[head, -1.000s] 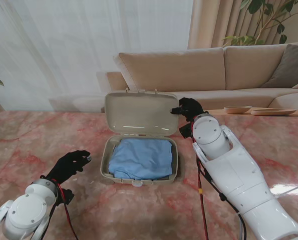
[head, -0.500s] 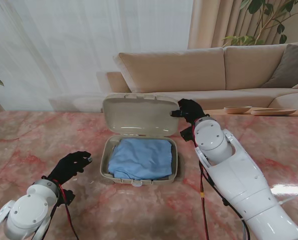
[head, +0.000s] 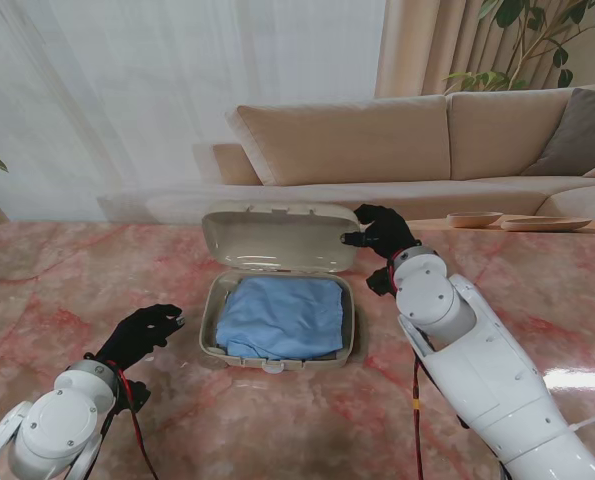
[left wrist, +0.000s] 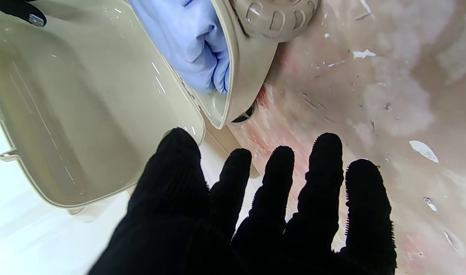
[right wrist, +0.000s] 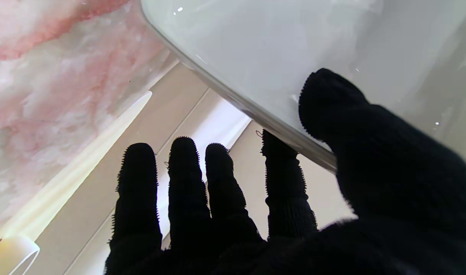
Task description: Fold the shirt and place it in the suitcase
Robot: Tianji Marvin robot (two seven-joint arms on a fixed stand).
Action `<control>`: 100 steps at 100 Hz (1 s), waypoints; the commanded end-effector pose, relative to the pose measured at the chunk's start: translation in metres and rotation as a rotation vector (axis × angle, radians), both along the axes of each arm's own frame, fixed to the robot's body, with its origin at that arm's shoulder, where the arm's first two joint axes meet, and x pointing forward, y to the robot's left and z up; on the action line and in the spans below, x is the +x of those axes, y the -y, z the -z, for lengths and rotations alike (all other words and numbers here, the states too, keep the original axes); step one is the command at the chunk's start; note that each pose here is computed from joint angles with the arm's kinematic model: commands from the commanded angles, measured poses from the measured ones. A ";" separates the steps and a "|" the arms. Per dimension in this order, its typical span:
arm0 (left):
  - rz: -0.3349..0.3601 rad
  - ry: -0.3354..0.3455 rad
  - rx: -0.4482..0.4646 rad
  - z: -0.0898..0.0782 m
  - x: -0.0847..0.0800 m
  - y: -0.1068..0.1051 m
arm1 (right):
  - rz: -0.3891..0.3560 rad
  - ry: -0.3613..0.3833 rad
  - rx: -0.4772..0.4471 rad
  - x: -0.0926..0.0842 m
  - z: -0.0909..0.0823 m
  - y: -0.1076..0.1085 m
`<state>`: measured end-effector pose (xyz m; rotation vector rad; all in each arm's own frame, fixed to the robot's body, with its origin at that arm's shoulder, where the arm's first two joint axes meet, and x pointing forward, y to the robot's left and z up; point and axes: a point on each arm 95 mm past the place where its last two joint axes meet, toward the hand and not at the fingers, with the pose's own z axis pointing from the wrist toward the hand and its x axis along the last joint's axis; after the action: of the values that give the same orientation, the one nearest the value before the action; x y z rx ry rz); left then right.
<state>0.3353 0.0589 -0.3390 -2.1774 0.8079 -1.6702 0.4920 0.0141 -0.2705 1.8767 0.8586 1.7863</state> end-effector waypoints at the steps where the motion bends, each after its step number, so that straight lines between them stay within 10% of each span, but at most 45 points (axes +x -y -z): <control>1: -0.001 -0.015 -0.001 0.005 -0.003 0.001 | -0.018 -0.033 -0.014 -0.007 0.013 0.000; 100: 0.003 -0.015 -0.024 0.008 0.001 0.006 | -0.160 0.014 -0.216 -0.037 0.017 0.016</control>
<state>0.3386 0.0541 -0.3421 -2.1931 0.8041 -1.6860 0.4598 0.0002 -0.2776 1.6779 1.1424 1.7488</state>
